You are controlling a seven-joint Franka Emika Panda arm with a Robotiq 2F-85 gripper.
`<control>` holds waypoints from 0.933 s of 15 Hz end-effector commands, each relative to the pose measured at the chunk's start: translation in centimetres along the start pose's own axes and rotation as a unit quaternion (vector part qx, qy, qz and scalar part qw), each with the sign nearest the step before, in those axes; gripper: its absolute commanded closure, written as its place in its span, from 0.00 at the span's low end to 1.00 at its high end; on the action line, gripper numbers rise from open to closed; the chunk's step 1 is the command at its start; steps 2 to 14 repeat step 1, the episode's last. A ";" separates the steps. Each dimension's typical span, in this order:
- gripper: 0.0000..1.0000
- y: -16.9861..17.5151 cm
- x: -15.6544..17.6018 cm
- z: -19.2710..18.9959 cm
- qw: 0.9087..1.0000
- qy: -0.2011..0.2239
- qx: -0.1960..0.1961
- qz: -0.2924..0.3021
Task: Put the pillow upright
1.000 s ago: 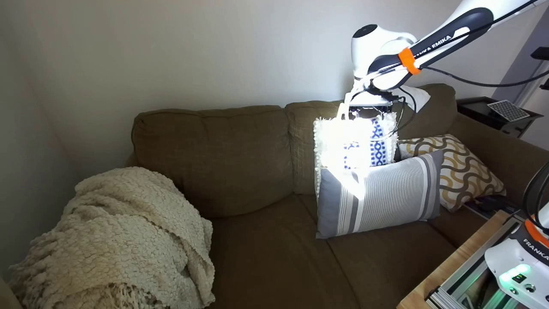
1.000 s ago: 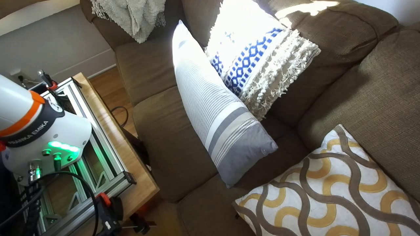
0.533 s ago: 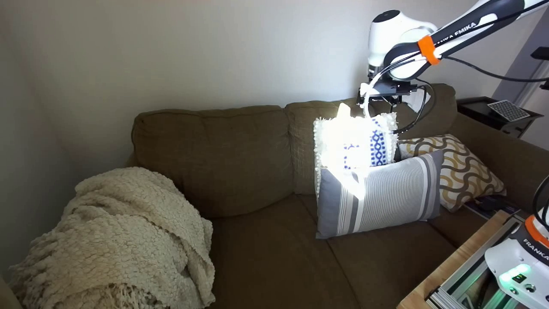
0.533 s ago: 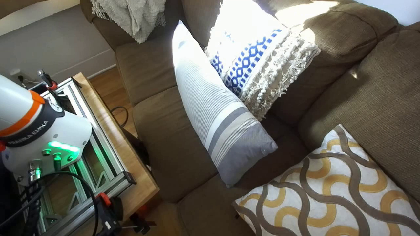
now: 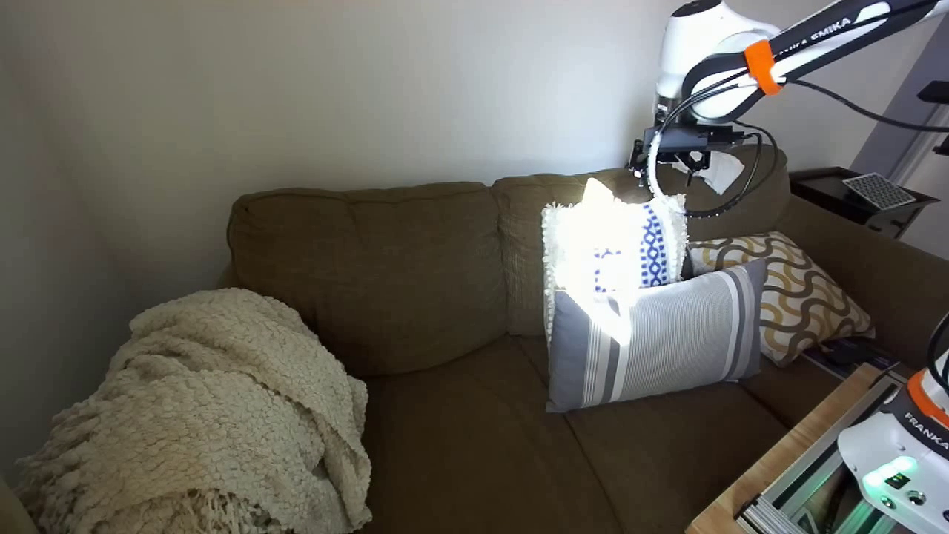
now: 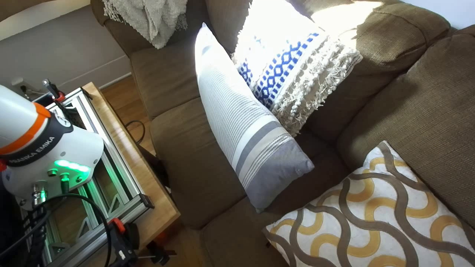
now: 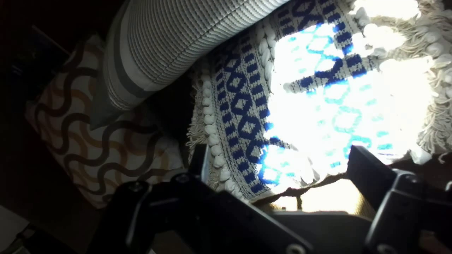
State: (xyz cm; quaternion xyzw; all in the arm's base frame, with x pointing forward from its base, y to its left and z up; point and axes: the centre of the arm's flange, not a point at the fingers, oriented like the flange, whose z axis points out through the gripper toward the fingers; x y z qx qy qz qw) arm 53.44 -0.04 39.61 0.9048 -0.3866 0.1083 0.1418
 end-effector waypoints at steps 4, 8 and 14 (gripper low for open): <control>0.00 0.0 -0.1 0.1 1.000 0.000 0.000 -0.001; 0.00 0.0 -0.1 0.1 1.000 0.000 0.000 -0.001; 0.00 0.0 -0.1 0.1 1.000 0.000 0.000 -0.001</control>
